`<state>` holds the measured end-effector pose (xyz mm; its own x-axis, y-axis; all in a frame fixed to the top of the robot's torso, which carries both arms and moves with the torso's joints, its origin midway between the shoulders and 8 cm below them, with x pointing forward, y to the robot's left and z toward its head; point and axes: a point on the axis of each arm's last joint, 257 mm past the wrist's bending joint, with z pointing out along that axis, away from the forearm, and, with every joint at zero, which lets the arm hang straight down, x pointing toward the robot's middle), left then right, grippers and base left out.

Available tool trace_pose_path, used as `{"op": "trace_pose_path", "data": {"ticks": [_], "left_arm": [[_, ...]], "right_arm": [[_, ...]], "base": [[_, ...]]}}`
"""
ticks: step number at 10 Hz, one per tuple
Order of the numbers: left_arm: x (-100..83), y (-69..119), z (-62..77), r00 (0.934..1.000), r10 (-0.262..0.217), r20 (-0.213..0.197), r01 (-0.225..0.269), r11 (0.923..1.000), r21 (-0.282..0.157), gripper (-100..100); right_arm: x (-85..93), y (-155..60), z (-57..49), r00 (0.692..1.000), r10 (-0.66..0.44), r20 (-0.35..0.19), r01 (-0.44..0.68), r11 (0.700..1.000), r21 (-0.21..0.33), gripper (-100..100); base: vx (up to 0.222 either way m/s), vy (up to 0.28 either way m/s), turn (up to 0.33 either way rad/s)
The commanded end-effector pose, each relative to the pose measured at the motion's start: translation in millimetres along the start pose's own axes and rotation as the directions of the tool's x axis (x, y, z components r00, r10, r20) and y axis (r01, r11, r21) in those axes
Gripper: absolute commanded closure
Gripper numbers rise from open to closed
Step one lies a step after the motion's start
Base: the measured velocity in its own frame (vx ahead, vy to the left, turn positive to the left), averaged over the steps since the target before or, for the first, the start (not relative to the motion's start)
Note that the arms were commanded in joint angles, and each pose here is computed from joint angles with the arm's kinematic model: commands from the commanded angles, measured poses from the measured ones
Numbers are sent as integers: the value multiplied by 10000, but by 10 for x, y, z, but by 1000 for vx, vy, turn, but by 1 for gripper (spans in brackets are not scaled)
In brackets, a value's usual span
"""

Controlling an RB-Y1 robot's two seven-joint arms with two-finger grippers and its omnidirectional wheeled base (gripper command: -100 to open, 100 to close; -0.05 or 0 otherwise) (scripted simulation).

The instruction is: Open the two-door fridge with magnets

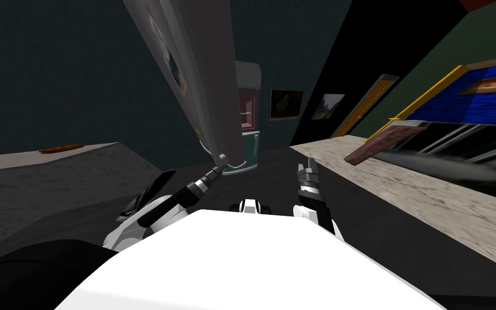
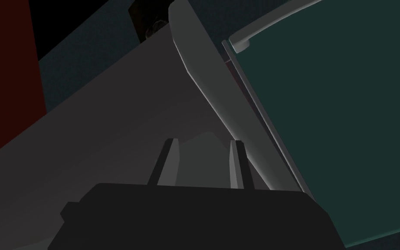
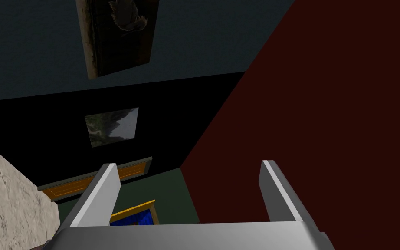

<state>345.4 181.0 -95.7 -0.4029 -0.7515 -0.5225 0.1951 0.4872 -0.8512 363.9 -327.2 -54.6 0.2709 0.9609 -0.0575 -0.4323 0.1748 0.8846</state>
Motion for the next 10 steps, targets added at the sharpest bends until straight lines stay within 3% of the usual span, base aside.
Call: {"op": "trace_pose_path", "data": {"ticks": [1,2,10], "left_arm": [[-159,-171,48,9988,360,318,-376,9980,507,100],[-82,-61,51,10000,6,-64,-6,10000,-2,-100],[-396,-329,142,9998,24,-194,-23,10000,76,-100]], "right_arm": [[0,0,0,10000,2,1,-2,10000,1,0],[0,-1,-1,10000,2,1,-2,10000,2,0],[1,0,-1,10000,4,2,-4,10000,1,0]], "base": [[-41,41,19],[-38,-2,29],[-19,-27,16]]}}
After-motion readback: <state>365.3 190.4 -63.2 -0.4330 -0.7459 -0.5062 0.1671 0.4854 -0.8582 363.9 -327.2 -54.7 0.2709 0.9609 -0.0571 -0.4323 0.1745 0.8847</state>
